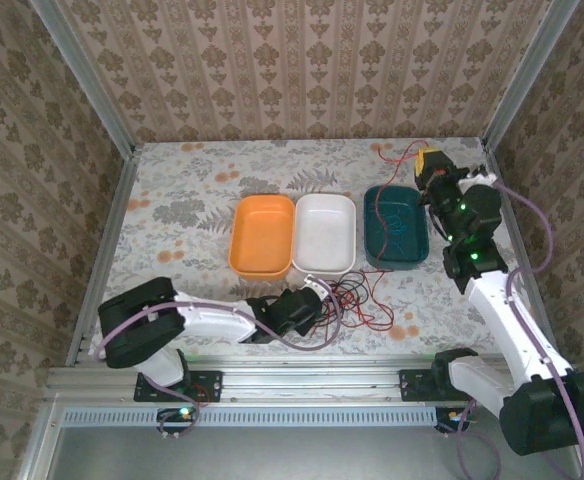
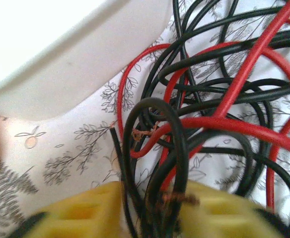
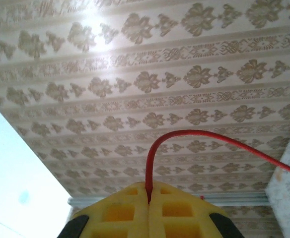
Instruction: Untangle the cables
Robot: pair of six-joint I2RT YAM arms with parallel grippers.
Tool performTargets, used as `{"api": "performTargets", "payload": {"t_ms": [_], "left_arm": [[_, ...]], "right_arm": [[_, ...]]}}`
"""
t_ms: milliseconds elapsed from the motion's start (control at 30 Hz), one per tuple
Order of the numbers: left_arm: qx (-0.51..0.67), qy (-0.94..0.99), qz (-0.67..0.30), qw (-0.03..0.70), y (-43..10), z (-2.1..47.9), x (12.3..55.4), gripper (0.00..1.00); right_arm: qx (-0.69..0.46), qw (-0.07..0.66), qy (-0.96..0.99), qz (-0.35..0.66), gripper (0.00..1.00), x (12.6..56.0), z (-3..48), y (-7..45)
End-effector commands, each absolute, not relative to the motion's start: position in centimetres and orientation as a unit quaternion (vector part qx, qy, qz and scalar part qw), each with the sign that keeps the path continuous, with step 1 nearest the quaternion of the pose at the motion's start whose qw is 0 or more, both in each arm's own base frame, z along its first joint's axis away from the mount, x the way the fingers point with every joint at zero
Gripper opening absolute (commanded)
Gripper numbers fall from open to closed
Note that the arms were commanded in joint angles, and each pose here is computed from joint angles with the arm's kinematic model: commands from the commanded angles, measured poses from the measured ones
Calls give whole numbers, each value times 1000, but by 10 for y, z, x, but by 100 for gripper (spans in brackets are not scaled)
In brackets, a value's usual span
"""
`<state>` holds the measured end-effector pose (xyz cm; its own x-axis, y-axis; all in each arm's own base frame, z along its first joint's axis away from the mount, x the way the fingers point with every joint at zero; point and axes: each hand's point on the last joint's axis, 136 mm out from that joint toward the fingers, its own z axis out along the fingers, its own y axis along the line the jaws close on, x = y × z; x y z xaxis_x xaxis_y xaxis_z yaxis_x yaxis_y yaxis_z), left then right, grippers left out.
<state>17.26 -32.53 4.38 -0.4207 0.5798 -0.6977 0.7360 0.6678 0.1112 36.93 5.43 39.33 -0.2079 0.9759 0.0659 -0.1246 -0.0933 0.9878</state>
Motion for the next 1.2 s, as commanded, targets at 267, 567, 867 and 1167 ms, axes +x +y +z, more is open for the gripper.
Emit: {"api": "performTargets", "payload": {"t_ms": [267, 567, 867, 1167], "left_arm": [[384, 747, -241, 486, -343, 193, 181, 84], [403, 684, -325, 515, -391, 245, 207, 86], [362, 650, -401, 534, -425, 288, 252, 87], [336, 643, -468, 506, -448, 292, 274, 70]], "right_arm": [[248, 448, 616, 598, 0, 339, 413, 108], [160, 430, 606, 649, 0, 315, 446, 131], [126, 420, 609, 661, 0, 297, 448, 139], [111, 411, 621, 658, 0, 281, 439, 142]]}}
